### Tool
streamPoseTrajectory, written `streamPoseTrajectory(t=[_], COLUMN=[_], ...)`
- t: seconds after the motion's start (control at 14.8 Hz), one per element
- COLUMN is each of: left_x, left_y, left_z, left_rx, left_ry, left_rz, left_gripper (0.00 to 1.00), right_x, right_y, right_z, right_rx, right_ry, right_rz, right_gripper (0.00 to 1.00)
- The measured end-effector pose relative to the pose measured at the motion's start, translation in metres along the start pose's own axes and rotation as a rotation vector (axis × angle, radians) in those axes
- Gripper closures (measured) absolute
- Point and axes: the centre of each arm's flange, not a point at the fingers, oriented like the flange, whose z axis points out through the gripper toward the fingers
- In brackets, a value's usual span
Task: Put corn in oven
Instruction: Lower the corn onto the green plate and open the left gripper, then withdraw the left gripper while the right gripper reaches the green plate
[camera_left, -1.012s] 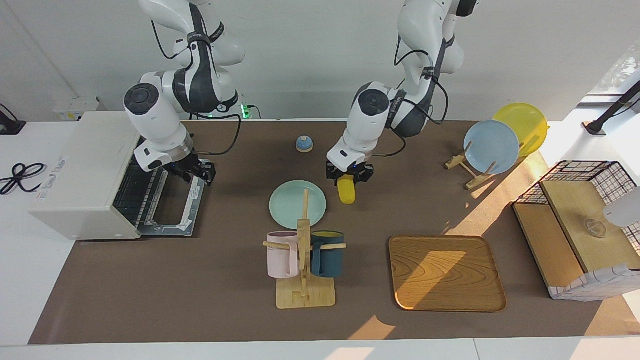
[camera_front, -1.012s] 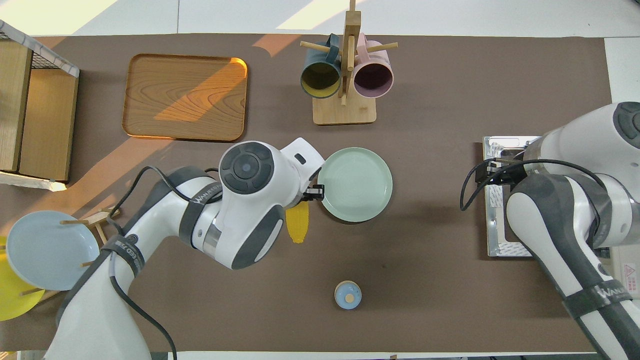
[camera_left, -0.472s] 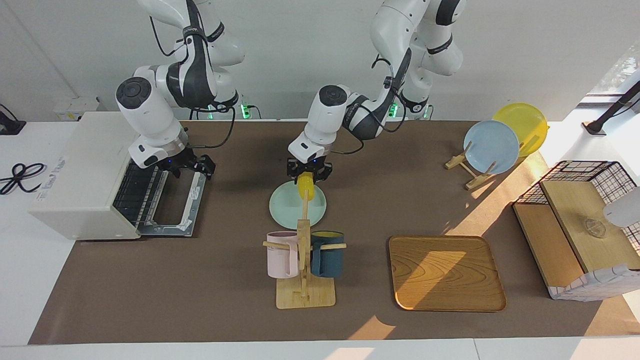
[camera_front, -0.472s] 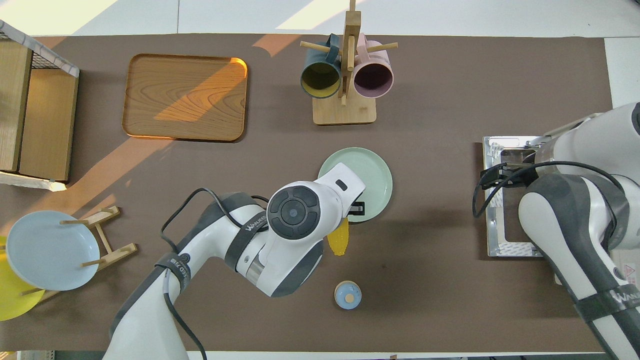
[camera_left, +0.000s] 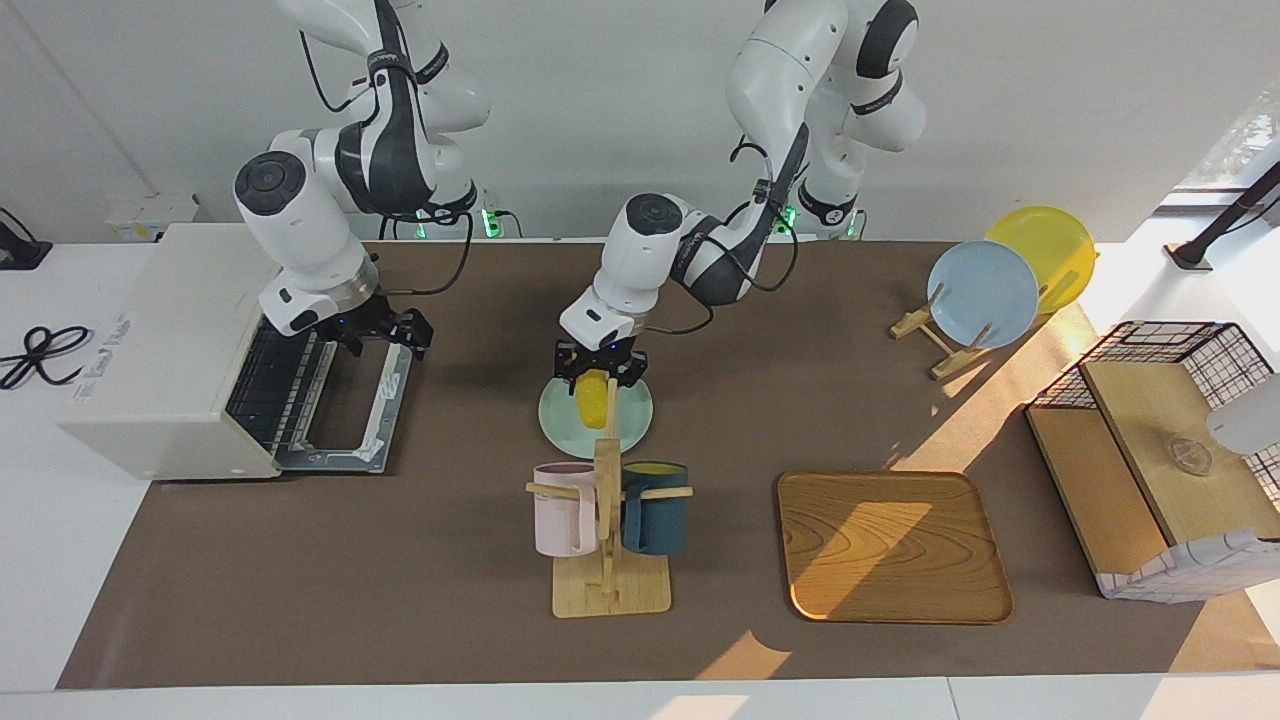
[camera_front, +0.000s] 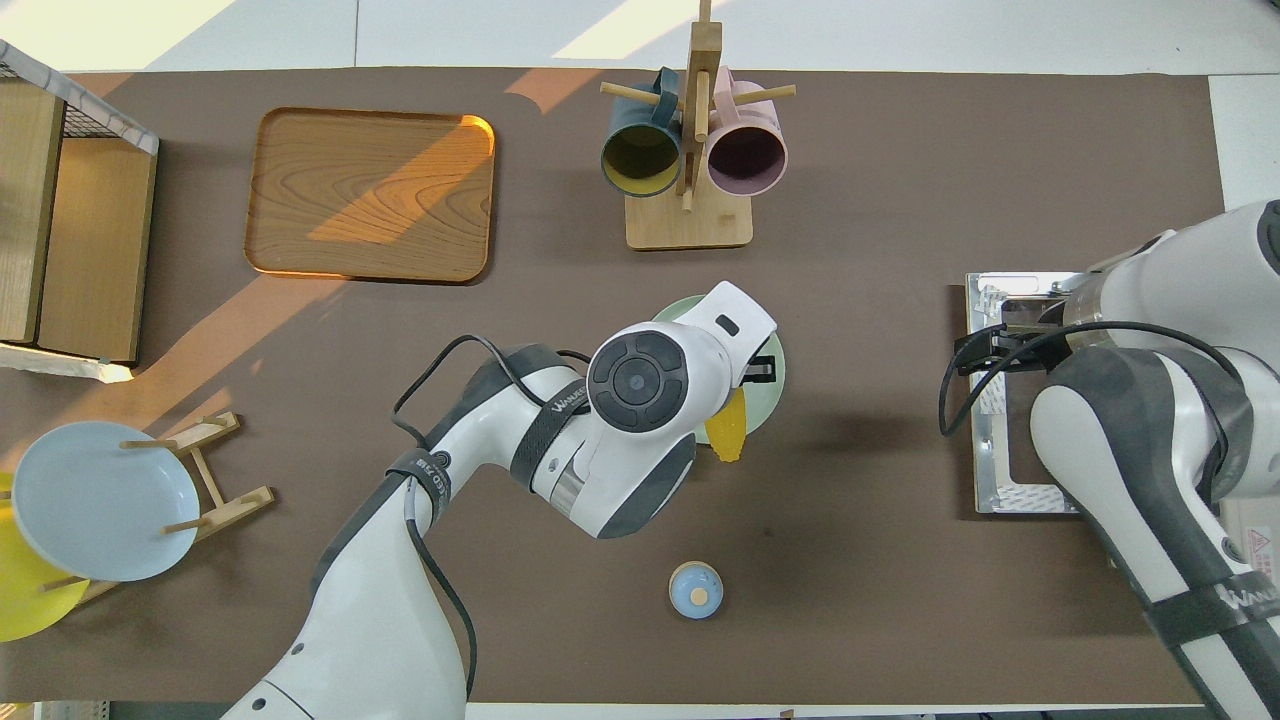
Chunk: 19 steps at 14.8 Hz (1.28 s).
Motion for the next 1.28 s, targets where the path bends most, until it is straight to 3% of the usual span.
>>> streamPoseTrajectory(t=[0.13,0.34,0.54,0.61,0.94,1.28], left_x=[0.001,0.002,0.002,0.002,0.012,0.055], left_y=[-0.001,-0.002,-0.003,-0.004,-0.013,-0.069], left_z=[0.001,0.002,0.003,0.002,-0.005,-0.077], left_rx=[-0.003,-0.001,0.001,0.001,0.013,0.079], left_ry=[0.006,0.006,0.005,0.006,0.005,-0.055], left_rz=[-0.002,-0.003,-0.005,-0.006,-0.021,0.035], left_gripper=[0.44,0.36,0.05,0.0,0.0,0.0], right_x=[0.0,0.0,0.0,0.0,0.007,0.011], right_y=[0.0,0.0,0.0,0.0,-0.015,-0.05], right_z=[0.0,0.0,0.0,0.0,-0.026,-0.04], right_rx=[0.0,0.0,0.0,0.0,-0.001,-0.006], right_ry=[0.0,0.0,0.0,0.0,0.008,0.019], right_rz=[0.0,0.0,0.0,0.0,-0.025,-0.085], right_gripper=[0.0,0.0,0.0,0.0,0.0,0.0])
